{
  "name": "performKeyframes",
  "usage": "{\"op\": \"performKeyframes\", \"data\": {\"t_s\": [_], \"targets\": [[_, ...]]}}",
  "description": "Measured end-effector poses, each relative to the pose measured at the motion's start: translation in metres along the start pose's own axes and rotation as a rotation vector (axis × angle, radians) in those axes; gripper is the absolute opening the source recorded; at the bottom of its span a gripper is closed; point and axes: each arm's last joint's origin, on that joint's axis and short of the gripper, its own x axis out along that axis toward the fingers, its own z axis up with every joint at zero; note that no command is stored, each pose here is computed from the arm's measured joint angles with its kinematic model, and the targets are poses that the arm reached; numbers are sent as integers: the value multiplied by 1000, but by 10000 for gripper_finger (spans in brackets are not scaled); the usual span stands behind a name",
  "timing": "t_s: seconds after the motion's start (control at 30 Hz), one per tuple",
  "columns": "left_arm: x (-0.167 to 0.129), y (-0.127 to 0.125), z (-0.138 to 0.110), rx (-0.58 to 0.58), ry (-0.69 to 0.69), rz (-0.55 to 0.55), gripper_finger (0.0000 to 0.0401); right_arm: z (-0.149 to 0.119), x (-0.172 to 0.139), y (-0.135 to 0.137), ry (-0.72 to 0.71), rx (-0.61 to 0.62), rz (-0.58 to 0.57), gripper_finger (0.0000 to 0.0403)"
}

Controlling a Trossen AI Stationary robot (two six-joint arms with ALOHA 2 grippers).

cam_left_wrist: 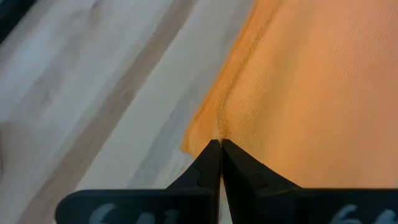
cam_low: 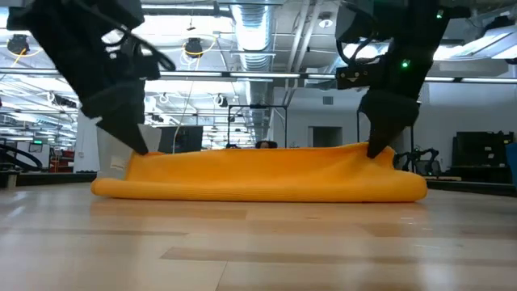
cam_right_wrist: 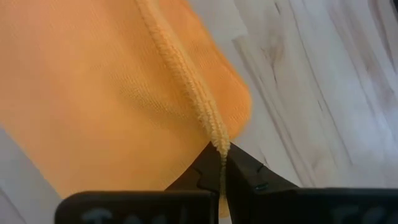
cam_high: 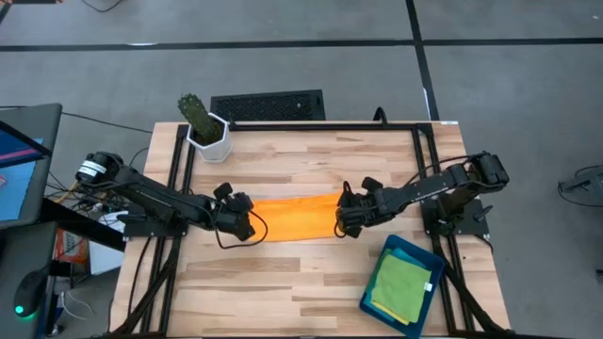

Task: Fold microfiber towels
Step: Fold the orange microfiber towel

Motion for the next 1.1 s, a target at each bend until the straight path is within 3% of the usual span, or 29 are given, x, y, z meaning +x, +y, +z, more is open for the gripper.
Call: {"op": "performKeyframes", "data": {"t_s": [0.17,0.57,0.93,1.1], "targets": [[7,6,-11,-32,31,24,0,9,5,-6,-25,46,9,36],[9,4,-8,-61,-18,9,12,16,19,-25,72,127,69,46],[9,5,-8,-66,-21,18,129,19,23,-34,74,127,44,133],[7,2,-5,-124,-52,-7,152,22,21,-33,33,105,30,172]]}}
